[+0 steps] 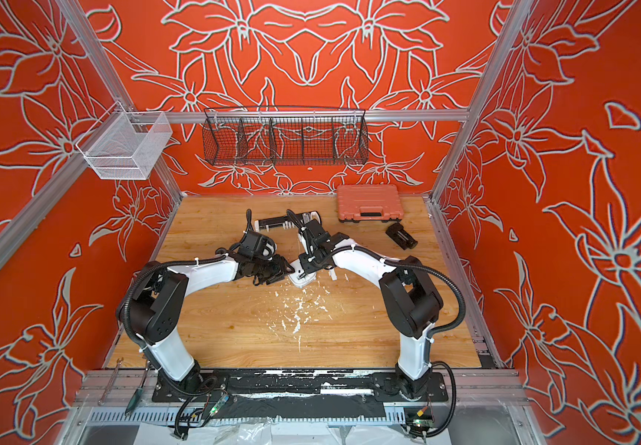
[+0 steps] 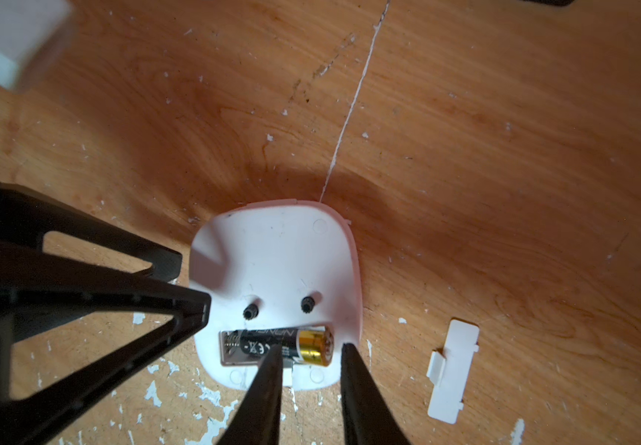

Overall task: Insert the battery into the alarm
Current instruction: Install the battery in the alarm.

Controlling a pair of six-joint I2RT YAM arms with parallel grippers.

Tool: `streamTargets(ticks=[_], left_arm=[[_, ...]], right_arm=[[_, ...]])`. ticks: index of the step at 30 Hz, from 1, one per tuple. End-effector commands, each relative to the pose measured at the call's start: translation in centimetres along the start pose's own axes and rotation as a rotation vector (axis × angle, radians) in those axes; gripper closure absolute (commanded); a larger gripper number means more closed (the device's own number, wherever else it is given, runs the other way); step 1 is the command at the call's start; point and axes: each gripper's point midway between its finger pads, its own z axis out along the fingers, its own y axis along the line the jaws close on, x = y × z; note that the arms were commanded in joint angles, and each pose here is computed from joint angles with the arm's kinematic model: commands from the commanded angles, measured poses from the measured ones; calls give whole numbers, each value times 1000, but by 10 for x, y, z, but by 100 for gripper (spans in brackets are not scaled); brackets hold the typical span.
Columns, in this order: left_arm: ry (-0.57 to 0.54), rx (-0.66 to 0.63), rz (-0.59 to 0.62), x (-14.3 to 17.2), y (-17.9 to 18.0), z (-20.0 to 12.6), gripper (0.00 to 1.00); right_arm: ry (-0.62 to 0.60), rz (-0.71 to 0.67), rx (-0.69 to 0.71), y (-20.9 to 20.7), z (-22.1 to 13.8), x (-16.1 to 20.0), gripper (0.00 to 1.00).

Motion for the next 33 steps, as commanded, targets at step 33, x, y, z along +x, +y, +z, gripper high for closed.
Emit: streamTargets(ticks=[33], left_arm=[[41, -21, -29, 0, 9, 20, 58]], right_arm=[[74, 152, -89, 17, 26, 26, 81]])
